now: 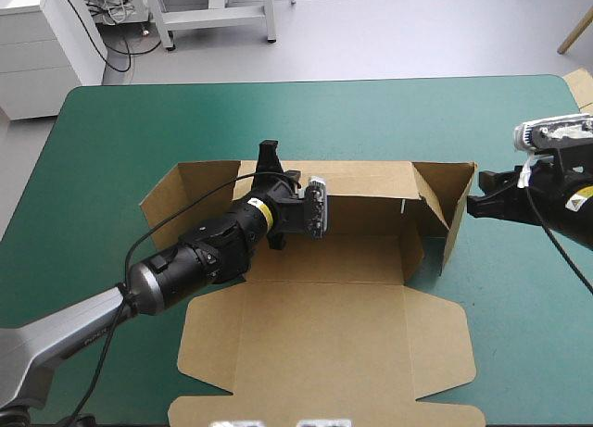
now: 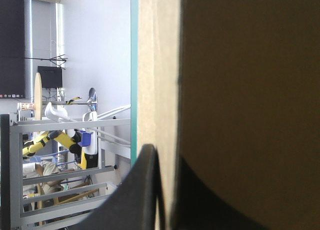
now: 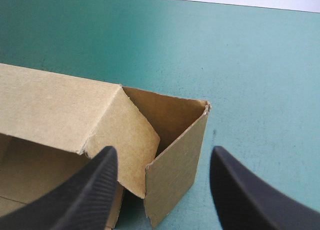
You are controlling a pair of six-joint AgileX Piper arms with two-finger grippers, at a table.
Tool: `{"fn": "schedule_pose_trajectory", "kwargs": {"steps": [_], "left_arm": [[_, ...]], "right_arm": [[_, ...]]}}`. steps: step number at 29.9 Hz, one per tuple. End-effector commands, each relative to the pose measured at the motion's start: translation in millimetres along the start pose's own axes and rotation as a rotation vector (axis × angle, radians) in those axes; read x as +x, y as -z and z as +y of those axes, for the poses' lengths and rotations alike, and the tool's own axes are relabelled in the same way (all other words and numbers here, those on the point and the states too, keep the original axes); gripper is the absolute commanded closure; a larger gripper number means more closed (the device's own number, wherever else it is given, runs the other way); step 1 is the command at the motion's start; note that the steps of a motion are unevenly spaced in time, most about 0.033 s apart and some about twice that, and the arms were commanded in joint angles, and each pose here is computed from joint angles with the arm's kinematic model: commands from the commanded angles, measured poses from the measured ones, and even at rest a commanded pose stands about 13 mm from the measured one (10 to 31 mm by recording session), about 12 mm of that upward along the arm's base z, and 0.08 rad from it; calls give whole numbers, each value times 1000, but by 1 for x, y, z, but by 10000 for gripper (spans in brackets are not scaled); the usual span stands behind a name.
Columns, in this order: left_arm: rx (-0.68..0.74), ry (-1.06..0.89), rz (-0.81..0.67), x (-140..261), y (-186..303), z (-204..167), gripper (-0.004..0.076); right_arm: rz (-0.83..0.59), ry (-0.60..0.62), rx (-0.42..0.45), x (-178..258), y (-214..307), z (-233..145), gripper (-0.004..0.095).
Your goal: Fold the box
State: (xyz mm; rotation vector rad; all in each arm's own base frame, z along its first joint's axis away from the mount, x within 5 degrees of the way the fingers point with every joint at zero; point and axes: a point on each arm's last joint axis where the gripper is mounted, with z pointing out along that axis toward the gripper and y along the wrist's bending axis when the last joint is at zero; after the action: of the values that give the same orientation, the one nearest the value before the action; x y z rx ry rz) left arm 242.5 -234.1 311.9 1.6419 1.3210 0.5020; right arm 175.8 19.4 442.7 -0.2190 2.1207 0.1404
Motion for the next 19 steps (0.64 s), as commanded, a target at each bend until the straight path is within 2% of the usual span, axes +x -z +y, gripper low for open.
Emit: {"fn": "schedule_pose_trajectory", "kwargs": {"steps": [1,9,19], "left_arm": [[15,73,47,3,6,0,731],[19,82,61,4,6,0,731],[24,88,86,7,6,-1,731]], "right_arm": [[-82,-19,16,-22,-2,-4,239],[-95,-18,8,-71,-28,-13,228],[13,-64,-19,-116,-90,-26,228]]}}
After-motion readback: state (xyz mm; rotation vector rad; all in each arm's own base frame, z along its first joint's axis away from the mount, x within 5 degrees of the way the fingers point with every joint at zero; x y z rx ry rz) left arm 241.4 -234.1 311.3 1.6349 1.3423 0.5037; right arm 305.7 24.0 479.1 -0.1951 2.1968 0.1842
